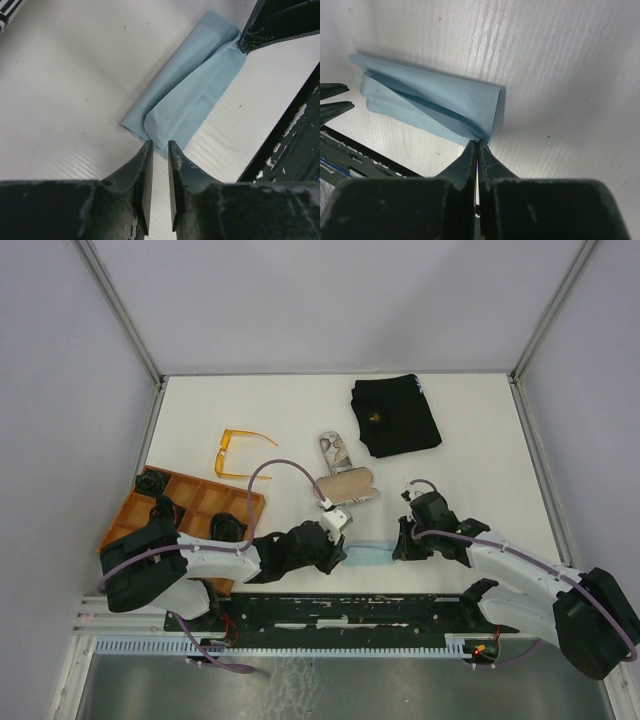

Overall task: Organize the sunglasses
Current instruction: Fold the glasses cleaning cloth at the center of the board.

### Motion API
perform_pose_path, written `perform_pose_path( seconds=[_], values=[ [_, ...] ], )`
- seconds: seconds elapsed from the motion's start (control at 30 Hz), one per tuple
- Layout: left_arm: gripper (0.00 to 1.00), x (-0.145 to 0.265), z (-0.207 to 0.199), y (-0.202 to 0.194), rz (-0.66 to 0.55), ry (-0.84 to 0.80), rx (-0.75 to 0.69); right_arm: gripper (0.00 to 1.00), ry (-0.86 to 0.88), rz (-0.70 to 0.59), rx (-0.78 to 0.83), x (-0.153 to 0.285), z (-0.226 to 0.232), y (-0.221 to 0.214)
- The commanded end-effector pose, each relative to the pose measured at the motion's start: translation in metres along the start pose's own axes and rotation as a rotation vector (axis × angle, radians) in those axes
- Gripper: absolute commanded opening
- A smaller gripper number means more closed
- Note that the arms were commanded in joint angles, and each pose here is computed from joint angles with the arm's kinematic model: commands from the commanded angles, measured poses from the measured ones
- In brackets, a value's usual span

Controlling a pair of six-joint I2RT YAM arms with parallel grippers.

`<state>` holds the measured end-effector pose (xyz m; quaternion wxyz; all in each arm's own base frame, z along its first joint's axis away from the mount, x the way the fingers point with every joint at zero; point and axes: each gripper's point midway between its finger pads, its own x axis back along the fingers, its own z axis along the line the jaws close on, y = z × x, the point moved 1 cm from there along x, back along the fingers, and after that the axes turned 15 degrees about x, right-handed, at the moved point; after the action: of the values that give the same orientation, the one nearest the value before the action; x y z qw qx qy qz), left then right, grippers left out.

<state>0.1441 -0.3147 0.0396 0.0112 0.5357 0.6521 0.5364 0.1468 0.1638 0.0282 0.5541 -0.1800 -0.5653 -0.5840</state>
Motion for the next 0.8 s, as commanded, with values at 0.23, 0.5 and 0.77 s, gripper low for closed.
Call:
perform_pose_path(
  seconds=[0.23,0.5,0.77],
  values=[
    [0.25,0.013,-0.011,0.029,-0.126,-0.017,0.093,0.01,-0.032,0.044,-0.080,-0.002,-0.003,-0.008],
    [0.24,0.015,-0.009,0.034,-0.140,0.009,0.111,0.00,-0.083,0.066,-0.111,-0.003,-0.009,-0.012],
    [0.25,0.011,-0.008,0.036,-0.130,0.032,0.121,0.02,-0.066,0.050,-0.092,-0.002,-0.005,-0.011]
  ],
)
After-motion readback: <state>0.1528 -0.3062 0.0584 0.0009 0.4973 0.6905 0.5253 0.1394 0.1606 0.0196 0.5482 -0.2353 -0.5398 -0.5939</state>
